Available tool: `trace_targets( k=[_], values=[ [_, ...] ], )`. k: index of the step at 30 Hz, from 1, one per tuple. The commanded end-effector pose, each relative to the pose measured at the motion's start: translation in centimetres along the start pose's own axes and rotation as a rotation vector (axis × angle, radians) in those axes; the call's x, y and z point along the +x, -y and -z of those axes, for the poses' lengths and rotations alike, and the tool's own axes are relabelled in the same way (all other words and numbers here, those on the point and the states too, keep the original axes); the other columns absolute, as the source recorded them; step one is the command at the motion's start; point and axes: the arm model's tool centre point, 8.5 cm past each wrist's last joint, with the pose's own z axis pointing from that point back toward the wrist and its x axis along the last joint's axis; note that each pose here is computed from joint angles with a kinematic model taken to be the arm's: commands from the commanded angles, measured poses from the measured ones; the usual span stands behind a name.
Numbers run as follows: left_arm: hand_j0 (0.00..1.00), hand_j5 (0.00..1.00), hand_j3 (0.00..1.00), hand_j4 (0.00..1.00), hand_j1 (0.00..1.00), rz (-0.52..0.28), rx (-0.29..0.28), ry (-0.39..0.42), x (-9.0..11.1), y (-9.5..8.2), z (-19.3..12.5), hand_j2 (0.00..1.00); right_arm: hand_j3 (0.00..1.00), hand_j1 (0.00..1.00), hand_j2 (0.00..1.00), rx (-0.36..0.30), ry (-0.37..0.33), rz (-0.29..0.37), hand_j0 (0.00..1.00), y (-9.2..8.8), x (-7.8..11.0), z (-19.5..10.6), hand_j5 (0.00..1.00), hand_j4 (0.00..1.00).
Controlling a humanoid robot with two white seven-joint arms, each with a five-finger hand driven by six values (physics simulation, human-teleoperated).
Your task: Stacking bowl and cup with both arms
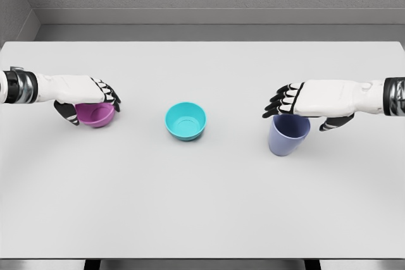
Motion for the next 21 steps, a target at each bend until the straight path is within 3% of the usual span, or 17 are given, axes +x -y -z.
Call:
trace_targets(
  k=[1,9,14,21],
  values=[
    [0.71,0.71,0.71,0.71,0.71,-0.002,0.004,0.000,0.0,-0.1,-0.1,0.71,1.00,1.00,1.00,-0.004,0.000,0.004,1.00,0.1,0.0,0.0,1.00,1.00],
    [0.70,0.70,0.70,0.70,0.70,0.010,-0.001,0.010,0.3,-0.8,0.2,0.70,1.00,1.00,1.00,-0.004,0.005,-0.001,1.00,0.2,0.2,0.1,1.00,1.00],
    [0.70,0.70,0.70,0.70,0.70,0.081,0.039,0.056,2.3,-3.2,0.2,0.70,1.00,1.00,1.00,-0.004,0.005,-0.001,1.00,0.2,0.2,0.1,1.00,1.00],
    [0.70,0.70,0.70,0.70,0.70,0.148,0.114,0.147,5.5,-7.2,2.8,0.70,1.00,1.00,1.00,-0.004,0.001,-0.003,1.00,0.2,0.1,-0.1,1.00,1.00]
  ],
)
